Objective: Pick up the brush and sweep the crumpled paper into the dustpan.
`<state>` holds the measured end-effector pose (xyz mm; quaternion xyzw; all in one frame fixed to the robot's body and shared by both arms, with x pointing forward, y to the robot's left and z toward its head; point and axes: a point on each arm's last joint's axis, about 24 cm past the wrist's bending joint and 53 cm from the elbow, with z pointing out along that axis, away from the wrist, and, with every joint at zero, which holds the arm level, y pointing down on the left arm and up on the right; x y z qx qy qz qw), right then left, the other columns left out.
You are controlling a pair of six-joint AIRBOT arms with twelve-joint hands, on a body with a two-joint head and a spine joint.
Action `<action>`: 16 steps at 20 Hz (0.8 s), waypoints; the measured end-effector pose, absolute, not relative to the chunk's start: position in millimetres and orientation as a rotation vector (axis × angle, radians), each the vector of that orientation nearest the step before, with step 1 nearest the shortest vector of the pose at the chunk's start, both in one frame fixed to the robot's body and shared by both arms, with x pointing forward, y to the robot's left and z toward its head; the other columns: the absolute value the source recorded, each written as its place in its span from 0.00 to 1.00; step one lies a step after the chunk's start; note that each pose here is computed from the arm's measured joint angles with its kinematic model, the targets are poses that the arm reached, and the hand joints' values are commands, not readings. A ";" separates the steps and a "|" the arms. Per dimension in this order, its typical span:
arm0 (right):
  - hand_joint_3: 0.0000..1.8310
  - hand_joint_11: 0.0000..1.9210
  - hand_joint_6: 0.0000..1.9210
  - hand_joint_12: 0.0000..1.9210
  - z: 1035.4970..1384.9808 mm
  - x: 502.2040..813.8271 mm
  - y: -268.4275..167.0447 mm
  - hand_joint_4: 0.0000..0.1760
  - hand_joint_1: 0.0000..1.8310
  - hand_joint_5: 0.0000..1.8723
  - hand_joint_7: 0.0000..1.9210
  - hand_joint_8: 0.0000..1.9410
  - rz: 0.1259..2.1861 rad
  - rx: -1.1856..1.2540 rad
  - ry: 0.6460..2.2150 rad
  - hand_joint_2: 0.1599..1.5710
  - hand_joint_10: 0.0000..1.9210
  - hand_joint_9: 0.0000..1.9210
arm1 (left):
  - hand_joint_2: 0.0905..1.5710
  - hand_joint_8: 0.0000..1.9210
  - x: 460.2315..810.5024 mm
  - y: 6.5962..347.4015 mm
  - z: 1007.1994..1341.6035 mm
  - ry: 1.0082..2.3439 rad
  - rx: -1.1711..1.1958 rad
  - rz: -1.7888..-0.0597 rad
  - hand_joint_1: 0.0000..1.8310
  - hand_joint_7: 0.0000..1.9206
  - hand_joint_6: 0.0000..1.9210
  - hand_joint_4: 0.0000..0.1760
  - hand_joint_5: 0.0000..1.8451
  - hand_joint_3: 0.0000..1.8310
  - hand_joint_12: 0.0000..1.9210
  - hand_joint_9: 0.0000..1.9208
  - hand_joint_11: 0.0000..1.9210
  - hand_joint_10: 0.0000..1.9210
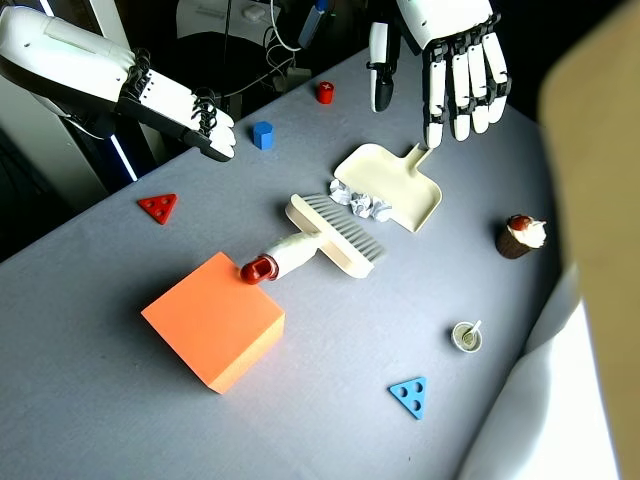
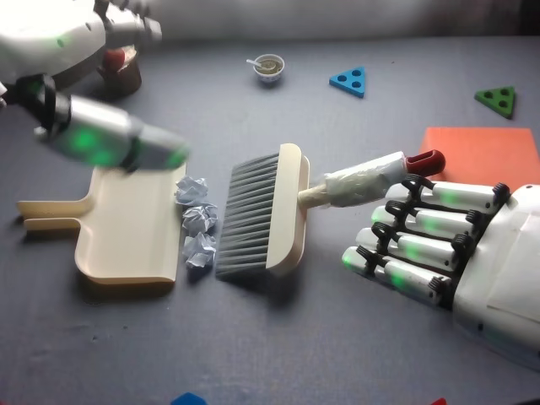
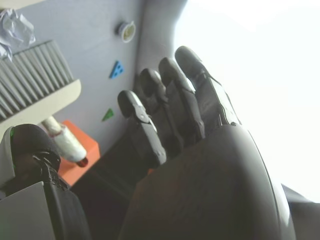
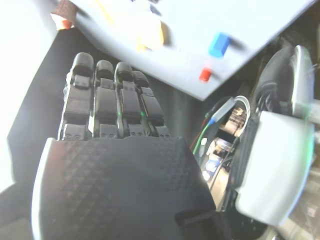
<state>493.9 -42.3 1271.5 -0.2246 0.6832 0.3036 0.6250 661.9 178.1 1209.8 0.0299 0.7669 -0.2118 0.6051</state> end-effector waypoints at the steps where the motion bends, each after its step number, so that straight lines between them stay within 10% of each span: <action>1: 0.00 0.09 0.00 0.03 1273.0 494.4 -42.6 0.00 0.00 0.09 0.09 0.00 0.696 -0.512 1.563 0.53 0.00 0.10 | 0.55 0.00 662.1 177.5 1210.9 1.770 0.076 -0.486 0.00 0.15 0.00 0.00 0.12 0.00 0.06 0.16 0.13 0.00; 16: 0.00 0.04 0.01 0.00 1275.6 488.3 -36.7 0.00 0.00 0.02 0.03 0.01 0.738 -0.505 1.571 0.50 0.01 0.04 | 0.51 0.00 659.9 179.6 1192.2 1.833 0.213 -0.407 0.11 0.08 0.00 0.00 0.05 0.01 0.03 0.09 0.11 0.00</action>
